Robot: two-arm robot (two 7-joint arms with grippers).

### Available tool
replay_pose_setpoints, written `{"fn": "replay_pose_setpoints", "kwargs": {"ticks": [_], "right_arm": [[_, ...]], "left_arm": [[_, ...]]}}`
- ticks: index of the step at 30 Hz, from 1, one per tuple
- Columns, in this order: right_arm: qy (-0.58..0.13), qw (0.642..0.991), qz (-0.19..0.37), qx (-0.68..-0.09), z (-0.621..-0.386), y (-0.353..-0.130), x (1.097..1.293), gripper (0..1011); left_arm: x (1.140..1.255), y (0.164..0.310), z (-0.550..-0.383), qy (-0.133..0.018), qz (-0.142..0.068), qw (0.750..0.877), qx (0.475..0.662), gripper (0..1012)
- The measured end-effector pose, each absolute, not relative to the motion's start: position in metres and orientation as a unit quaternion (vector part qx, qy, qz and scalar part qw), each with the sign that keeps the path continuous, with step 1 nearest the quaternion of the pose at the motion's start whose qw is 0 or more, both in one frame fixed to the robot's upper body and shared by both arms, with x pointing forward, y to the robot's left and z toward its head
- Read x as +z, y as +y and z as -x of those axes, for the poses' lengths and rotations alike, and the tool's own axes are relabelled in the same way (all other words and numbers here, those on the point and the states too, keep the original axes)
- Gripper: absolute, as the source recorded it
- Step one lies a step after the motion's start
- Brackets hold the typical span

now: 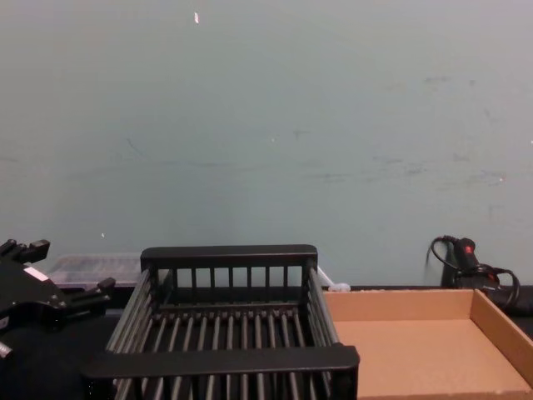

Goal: Pick up the white tape and place it into the black box , Pick up the silver tape and place it into the brown box.

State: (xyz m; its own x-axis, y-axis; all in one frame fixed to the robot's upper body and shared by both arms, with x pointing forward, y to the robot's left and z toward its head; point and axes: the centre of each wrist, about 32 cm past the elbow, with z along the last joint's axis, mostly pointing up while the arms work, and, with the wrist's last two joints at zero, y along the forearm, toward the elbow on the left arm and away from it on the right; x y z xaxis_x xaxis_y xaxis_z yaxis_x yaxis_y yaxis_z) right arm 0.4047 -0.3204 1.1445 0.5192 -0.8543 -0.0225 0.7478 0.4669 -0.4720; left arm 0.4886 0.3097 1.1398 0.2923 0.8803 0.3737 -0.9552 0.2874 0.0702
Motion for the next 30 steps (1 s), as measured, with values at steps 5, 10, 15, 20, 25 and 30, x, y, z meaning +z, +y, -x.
{"fn": "replay_pose_setpoints", "kwargs": {"ticks": [5,10,15,20,25,30], "right_arm": [[0.134,0.849,0.199,-0.471,-0.405,-0.319,1.145,156],[0.145,0.854,0.181,-0.465,-0.404,-0.322,1.147,156],[0.146,0.860,0.172,-0.458,-0.402,-0.324,1.150,156],[0.142,0.865,0.160,-0.454,-0.398,-0.326,1.155,156],[0.128,0.869,0.150,-0.455,-0.395,-0.327,1.159,156],[0.124,0.870,0.133,-0.459,-0.395,-0.328,1.162,156]], "left_arm": [[1.140,0.310,-0.489,-0.132,-0.141,0.791,0.580,1001],[1.140,0.310,-0.489,-0.132,-0.141,0.791,0.580,1001],[1.140,0.310,-0.489,-0.132,-0.141,0.791,0.580,1002],[1.140,0.310,-0.489,-0.132,-0.141,0.791,0.580,1001],[1.140,0.310,-0.489,-0.132,-0.141,0.791,0.580,1001],[1.140,0.310,-0.489,-0.132,-0.141,0.791,0.580,1001]]}}
